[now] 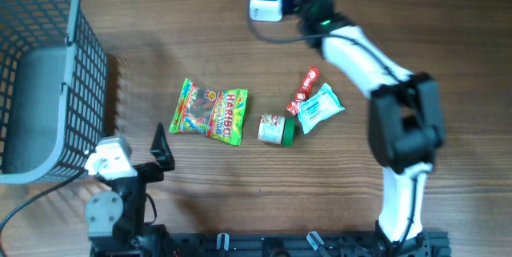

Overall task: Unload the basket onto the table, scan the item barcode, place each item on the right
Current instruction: 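Hold the tissue pack under the scanner with the right gripper, then carry the tissue pack to the far right and release it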

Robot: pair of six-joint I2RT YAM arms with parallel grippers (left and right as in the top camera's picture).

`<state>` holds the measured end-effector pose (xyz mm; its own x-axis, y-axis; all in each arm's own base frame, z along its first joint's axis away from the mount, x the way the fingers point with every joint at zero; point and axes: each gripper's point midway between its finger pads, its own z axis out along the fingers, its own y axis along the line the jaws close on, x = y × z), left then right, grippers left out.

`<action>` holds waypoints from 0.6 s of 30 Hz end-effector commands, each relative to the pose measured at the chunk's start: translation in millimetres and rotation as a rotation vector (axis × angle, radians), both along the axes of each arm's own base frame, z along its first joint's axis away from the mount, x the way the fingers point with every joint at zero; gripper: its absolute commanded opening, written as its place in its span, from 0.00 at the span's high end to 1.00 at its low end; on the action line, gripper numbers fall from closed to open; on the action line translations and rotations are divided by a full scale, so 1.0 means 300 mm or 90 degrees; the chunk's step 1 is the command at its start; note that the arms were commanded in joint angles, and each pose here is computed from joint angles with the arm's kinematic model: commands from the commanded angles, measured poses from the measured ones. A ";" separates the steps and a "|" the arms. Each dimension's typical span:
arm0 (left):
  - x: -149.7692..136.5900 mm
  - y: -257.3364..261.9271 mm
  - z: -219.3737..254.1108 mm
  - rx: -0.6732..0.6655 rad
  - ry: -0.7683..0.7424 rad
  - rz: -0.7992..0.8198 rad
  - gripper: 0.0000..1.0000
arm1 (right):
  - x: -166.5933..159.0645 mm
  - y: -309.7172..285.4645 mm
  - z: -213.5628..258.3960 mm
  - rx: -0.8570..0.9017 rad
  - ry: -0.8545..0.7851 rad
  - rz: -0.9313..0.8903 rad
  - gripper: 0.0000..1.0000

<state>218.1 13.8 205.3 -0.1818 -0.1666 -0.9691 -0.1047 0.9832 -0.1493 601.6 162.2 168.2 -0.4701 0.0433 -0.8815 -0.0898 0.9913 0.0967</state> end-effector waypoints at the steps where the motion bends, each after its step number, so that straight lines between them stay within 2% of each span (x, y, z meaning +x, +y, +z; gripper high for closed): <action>1: 0.025 -0.037 -0.060 0.016 0.015 -0.045 0.00 | -0.026 -0.367 0.172 -0.015 -0.002 -0.155 0.56; 3: 0.036 -0.037 -0.083 0.016 0.014 -0.045 0.00 | -0.063 -0.543 0.112 -0.030 0.059 -0.210 0.56; 7: 0.047 -0.039 -0.140 0.015 0.028 -0.048 0.00 | -0.216 -0.993 -0.074 -0.024 0.199 -0.357 0.56; 10: 0.051 -0.039 -0.175 0.014 0.040 -0.048 0.00 | -0.292 -1.168 -0.183 0.008 0.241 -0.404 0.53; 12: 0.055 -0.039 -0.208 0.014 0.048 -0.048 0.00 | -0.399 -1.359 -0.322 0.016 0.297 -0.476 0.50; 18: 0.056 -0.039 -0.248 0.013 0.064 -0.048 0.00 | -0.602 -1.624 -0.471 0.051 0.363 -0.586 0.48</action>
